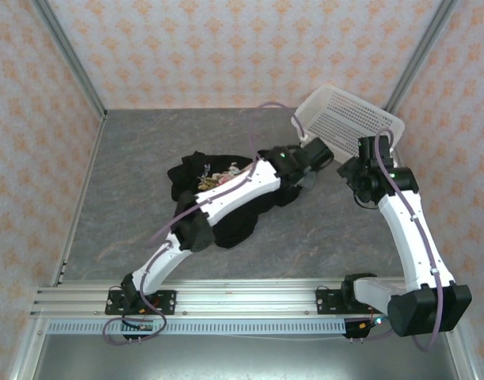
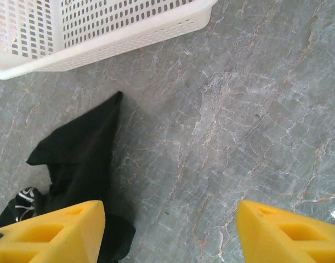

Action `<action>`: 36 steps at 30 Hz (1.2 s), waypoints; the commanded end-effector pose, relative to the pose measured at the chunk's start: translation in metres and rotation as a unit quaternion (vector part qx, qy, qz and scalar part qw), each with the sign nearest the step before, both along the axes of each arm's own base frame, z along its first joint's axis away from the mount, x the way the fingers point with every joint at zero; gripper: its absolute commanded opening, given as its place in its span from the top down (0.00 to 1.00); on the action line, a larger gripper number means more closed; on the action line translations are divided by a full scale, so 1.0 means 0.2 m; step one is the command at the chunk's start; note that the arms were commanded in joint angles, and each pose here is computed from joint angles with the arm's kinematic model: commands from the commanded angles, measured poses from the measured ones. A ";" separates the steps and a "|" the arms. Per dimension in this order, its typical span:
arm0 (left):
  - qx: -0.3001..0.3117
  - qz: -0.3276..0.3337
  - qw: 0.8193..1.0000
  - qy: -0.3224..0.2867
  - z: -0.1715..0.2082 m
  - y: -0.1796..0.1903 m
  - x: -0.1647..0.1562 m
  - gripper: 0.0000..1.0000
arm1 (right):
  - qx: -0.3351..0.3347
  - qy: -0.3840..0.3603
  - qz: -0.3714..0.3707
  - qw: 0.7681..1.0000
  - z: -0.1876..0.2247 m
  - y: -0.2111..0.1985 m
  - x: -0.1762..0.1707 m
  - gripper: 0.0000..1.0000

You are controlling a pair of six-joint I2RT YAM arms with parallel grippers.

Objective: Fold and stack the t-shirts

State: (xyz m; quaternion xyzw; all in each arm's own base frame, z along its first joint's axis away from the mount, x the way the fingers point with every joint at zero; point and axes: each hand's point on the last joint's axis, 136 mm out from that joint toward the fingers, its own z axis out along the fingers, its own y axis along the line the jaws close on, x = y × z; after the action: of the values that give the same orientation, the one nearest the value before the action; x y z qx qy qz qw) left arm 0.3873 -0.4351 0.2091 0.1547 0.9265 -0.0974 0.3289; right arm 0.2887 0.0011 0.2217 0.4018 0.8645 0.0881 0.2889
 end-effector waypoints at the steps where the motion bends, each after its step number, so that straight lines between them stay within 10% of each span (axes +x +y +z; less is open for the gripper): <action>1: -0.096 0.018 0.995 -0.011 0.48 0.16 -0.06 1.00 | -0.021 0.011 -0.004 1.000 -0.01 -0.04 -0.01 0.35; 11: -0.142 0.181 0.970 -0.082 0.93 1.17 -0.24 1.00 | 0.063 0.040 0.070 0.995 -0.20 0.20 0.17 0.29; 17: -0.158 0.249 0.951 -0.095 0.82 1.64 -0.41 1.00 | 0.084 0.056 0.179 0.979 -0.35 0.60 0.32 0.21; 36: -0.061 0.403 0.908 -0.094 0.51 2.15 -0.81 1.00 | 0.120 -0.019 0.307 0.944 -0.70 1.72 0.80 0.24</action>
State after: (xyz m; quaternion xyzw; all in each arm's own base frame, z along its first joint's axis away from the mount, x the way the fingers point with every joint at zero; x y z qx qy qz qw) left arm 0.2344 -0.0209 0.3181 -0.2143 0.8719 -0.0264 0.4394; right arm 0.4208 0.3302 0.0718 0.1336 0.9410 0.2561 0.1762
